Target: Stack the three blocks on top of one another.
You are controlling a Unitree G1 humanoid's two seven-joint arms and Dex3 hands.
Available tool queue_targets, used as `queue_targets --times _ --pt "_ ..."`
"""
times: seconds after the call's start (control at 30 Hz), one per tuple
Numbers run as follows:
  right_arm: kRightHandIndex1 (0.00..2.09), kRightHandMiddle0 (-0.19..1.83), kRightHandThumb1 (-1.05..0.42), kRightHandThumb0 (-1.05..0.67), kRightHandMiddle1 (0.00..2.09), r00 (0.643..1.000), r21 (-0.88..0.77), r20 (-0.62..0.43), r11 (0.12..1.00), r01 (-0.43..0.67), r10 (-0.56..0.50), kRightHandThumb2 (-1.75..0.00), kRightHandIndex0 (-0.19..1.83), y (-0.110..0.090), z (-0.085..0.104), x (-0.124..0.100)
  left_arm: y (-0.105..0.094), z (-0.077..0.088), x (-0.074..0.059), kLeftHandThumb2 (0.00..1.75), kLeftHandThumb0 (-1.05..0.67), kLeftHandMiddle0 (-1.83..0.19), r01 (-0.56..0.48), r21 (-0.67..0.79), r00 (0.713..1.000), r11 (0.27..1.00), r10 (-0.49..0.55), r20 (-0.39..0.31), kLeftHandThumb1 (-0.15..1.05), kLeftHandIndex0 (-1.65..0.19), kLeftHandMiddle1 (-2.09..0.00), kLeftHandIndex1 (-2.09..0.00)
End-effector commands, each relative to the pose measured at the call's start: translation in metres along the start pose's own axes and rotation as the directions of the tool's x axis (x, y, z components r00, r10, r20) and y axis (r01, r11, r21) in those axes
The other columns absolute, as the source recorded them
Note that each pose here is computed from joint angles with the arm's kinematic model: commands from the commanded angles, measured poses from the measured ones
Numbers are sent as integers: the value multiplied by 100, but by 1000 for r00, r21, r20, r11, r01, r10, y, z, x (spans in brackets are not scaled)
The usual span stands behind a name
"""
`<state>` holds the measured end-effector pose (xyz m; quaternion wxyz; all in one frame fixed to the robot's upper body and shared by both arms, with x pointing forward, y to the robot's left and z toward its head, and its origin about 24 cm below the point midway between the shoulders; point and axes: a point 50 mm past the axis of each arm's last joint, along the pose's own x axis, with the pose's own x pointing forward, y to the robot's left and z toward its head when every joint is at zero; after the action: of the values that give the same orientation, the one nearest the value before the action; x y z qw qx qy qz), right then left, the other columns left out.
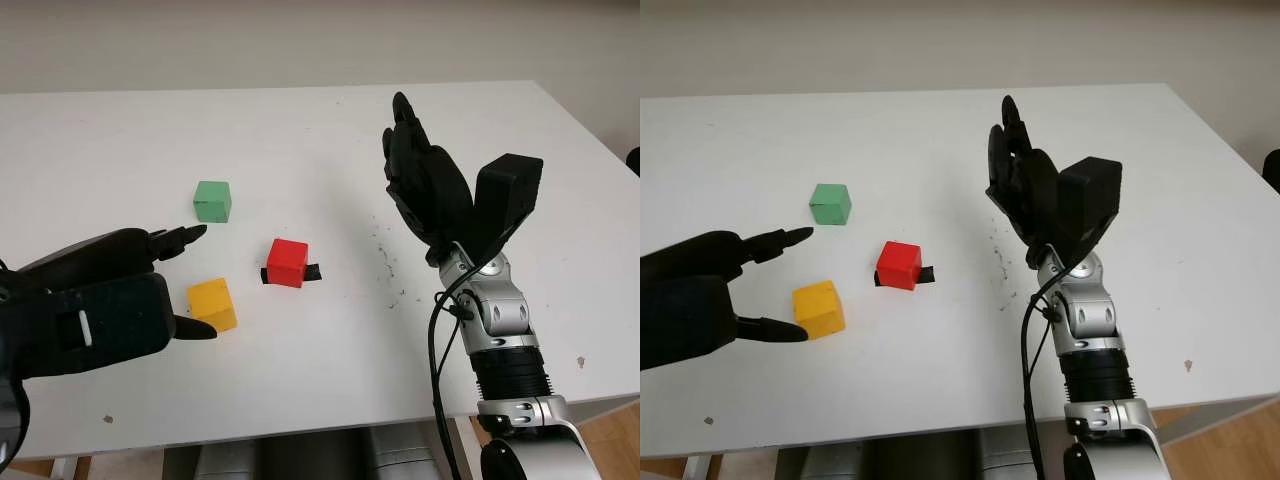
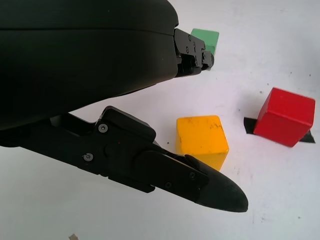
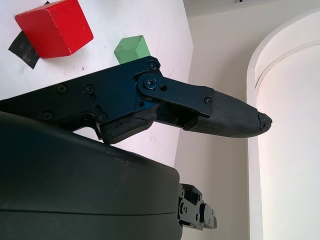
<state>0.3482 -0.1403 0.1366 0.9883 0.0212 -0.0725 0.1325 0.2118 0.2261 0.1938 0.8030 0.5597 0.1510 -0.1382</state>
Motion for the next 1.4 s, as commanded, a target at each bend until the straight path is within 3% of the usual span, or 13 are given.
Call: queue_targets --times 0.0,0.2,0.43,0.73,1.37 --pt "0 -19 -105 -83 0 1000 -10 24 1000 0 0 -73 -19 -2 8 3 -5 8 -5 6 -85 8 -8 19 999 1000 7 41 100 -2 -5 -5" --pt "0 -19 -105 -83 0 1000 -16 19 1000 7 -7 -73 -19 -4 9 2 -16 4 2 5 -85 9 -16 38 1000 999 15 23 99 -2 -5 -5" --pt "0 -19 -105 -82 0 1000 -13 27 1000 4 -4 -73 -19 -5 10 2 -28 2 7 6 -90 4 -113 168 994 979 113 7 101 -5 -7 -7" --pt "0 -19 -105 -83 0 1000 -18 27 1000 0 1 -73 -19 -6 10 1 -39 2 14 6 -84 0 -164 250 983 954 178 -35 103 -14 -7 -10" --pt "0 -19 -105 -83 0 1000 -16 31 1000 4 -3 -72 -19 -7 11 1 -42 -4 25 5 -83 -15 -158 180 982 971 173 -70 102 -41 -8 -22"
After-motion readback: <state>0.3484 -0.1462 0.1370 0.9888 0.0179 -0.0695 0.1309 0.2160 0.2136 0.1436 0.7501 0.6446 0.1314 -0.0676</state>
